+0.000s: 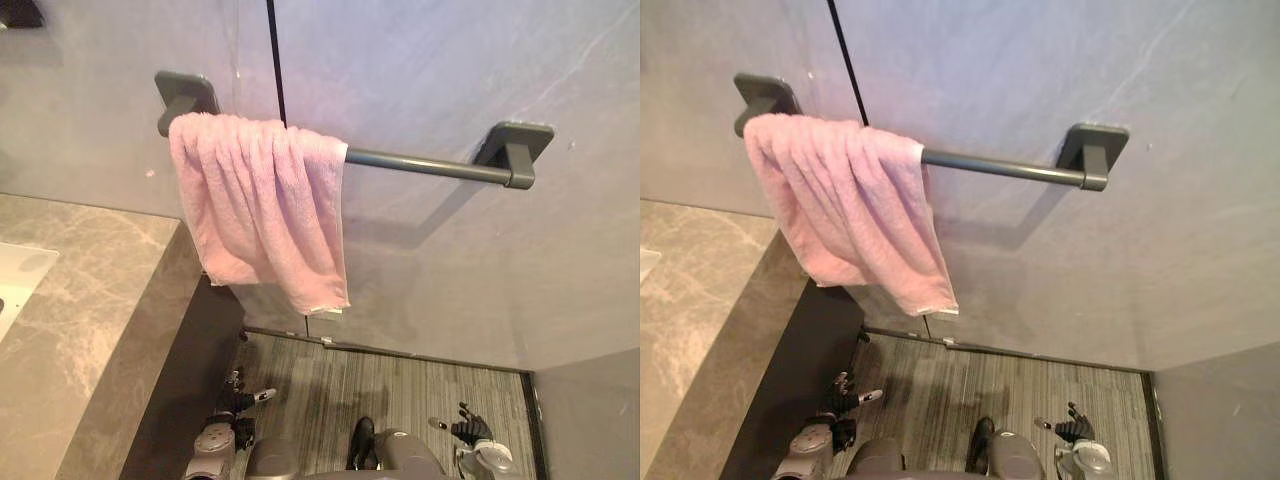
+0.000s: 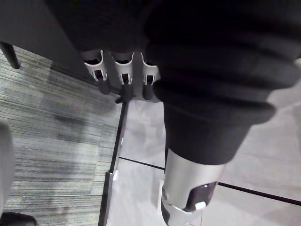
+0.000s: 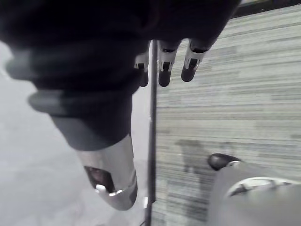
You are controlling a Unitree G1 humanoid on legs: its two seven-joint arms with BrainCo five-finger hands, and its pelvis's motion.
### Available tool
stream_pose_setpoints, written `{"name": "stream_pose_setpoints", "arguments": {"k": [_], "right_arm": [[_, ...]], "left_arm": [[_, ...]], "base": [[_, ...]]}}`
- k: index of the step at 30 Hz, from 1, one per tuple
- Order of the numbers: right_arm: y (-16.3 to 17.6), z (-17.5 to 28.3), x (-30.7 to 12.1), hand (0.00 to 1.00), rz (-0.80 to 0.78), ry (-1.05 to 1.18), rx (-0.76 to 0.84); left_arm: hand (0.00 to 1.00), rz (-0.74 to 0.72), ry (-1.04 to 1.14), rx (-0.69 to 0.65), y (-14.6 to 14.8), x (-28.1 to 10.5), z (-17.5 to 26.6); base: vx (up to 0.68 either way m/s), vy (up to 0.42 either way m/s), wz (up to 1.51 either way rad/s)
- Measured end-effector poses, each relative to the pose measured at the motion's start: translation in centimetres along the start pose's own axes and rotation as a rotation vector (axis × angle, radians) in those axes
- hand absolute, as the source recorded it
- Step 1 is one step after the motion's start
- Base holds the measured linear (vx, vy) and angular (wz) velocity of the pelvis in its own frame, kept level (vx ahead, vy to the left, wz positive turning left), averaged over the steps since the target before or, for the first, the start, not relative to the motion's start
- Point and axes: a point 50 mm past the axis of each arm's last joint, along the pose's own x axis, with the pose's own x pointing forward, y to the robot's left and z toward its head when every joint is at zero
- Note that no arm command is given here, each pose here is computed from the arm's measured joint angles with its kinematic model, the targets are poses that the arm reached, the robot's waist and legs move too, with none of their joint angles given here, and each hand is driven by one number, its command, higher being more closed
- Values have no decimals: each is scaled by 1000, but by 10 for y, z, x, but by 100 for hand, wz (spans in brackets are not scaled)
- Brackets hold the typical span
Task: Organize washtable
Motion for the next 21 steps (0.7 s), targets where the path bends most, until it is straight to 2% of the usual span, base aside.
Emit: {"name": "stream_pose_setpoints", "arguments": {"k": [9, 21], "right_arm": [[5, -8, -1, 0, 7, 37, 15], [-4, -20, -3, 0, -12, 81, -12]], "left_arm": [[0, 37, 75, 34, 18, -7, -21], [0, 45, 105, 36, 20, -10, -29]], "base": [[36, 116, -2], [-29, -19, -12]]}}
